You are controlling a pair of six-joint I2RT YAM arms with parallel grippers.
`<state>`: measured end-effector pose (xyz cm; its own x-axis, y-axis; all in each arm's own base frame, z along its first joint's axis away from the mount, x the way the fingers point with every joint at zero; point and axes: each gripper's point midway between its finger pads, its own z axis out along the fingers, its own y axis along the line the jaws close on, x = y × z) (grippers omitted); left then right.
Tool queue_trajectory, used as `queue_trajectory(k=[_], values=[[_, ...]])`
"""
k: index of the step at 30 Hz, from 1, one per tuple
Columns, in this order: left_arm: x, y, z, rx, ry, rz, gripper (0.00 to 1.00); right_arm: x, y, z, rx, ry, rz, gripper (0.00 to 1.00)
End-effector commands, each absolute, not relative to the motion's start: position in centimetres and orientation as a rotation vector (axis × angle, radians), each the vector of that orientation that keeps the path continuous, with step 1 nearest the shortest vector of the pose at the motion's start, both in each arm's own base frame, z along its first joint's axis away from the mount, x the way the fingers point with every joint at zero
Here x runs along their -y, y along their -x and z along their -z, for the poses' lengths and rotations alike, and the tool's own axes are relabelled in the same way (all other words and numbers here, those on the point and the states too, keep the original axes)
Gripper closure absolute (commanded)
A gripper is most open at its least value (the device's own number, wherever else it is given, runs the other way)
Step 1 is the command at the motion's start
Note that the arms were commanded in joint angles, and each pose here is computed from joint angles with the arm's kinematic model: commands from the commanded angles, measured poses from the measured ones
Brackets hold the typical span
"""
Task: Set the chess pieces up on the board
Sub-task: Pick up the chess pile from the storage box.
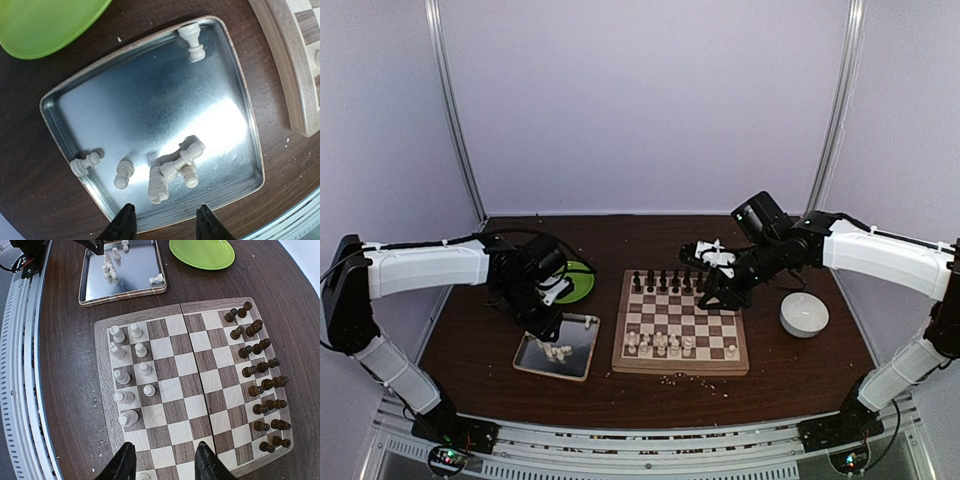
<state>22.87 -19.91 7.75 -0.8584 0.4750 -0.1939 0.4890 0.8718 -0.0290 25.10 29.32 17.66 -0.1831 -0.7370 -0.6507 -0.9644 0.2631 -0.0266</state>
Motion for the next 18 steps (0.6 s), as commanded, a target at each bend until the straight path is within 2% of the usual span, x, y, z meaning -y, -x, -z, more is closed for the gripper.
queue_trajectory(k=[1, 6, 18], values=[[19.2, -21.8, -6.3, -2.932, -0.756, 0.062, 0.58, -29.2, -24.9, -18.3, -1.958, 1.527, -0.55, 0.6], [18.8, -21.9, -5.5, -2.945, -0.766, 0.005, 0.59, -29.3, -24.9, -18.1, -1.963, 1.531, -0.554, 0.6], [18.7, -22.8, -4.0, -2.944, -0.827, -0.09, 0.72, -29.4, -25.1, -17.3, -1.981, 1.539, -0.555, 0.6]])
